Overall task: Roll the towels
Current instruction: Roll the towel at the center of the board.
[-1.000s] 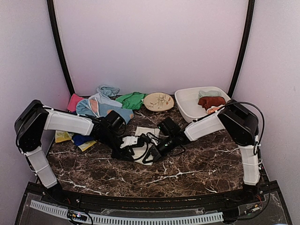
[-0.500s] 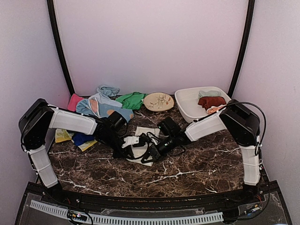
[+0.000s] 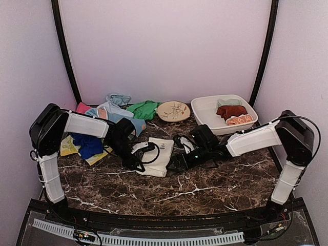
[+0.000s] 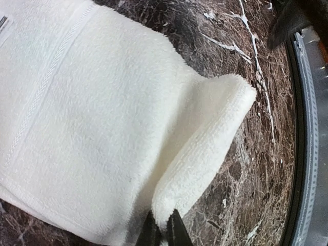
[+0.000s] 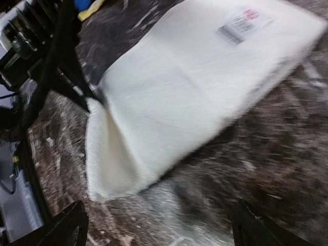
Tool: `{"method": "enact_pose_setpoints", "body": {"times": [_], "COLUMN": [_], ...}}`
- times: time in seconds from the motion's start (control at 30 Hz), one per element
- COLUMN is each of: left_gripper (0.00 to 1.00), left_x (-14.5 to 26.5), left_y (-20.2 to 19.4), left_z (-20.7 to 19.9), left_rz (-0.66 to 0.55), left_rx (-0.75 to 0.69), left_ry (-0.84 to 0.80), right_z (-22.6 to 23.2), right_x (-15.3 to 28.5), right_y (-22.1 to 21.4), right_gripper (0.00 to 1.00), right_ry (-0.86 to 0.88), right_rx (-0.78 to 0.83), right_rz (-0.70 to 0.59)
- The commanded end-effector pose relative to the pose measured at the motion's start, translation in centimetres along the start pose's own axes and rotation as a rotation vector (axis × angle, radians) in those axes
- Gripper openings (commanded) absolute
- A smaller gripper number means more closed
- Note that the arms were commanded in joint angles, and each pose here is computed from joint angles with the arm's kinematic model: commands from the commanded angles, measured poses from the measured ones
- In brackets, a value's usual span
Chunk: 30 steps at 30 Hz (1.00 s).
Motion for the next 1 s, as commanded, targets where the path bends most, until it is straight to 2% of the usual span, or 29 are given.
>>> {"method": "enact_pose_setpoints", "body": {"times": [0.0,0.07,0.13,0.17,0.27,0.37,0.47,0.6,0.77,0.97], "left_gripper": [0.0,0.0,0.0,0.0,0.0,0.0,0.0,0.0,0.0,0.0], "left_x": [0.3,0.3,0.2,0.2,0.1,-0.1,-0.3,-0.7,-1.2,-1.6], "left_y": [-1.5,-1.5,-1.6,-1.6,-1.6,-1.9,-2.1,-2.4,-2.7,-3.3], "left_z": [-0.6,-0.6,-0.5,-0.4,-0.2,0.2,0.5,0.9,1.6,2.0], "left_rz": [0.037,0.04,0.043,0.048,0.064,0.089,0.116,0.144,0.179,0.214], "left_rx": [0.143,0.155,0.166,0.169,0.185,0.204,0.221,0.253,0.29,0.312], "left_ry": [-0.086,-0.093,-0.102,-0.103,-0.111,-0.113,-0.119,-0.121,-0.121,-0.119], "right_z": [-0.3,-1.7,-4.6,-5.6,-2.0,0.6,2.4,6.7,8.7,9.3], "right_x": [8.1,12.6,15.7,16.8,15.4,12.2,8.1,5.3,1.2,-3.3], "right_y": [4.4,4.5,4.0,4.0,3.7,1.1,-1.6,-4.0,-4.4,-4.3], "right_gripper": [1.0,1.0,1.0,1.0,1.0,1.0,0.91,0.87,0.78,0.7], "right_ry": [-0.422,-0.567,-0.664,-0.681,-0.514,-0.554,-0.546,-0.475,-0.492,-0.475], "right_rx": [0.155,0.135,-0.073,-0.138,0.169,0.54,0.795,1.122,1.384,1.552], "right_rz": [-0.53,-0.78,-0.933,-0.97,-0.901,-0.801,-0.607,-0.596,-0.558,-0.495]}}
Point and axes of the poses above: each gripper's point midway between its finger pads, its own x axis back along the fingers, its own z axis along the line the jaws close on, y = z × x, the point moved 3 cm from there along x, back along the fingers, and after that the axes turned 14 degrees about -x, right-handed, at the moved point
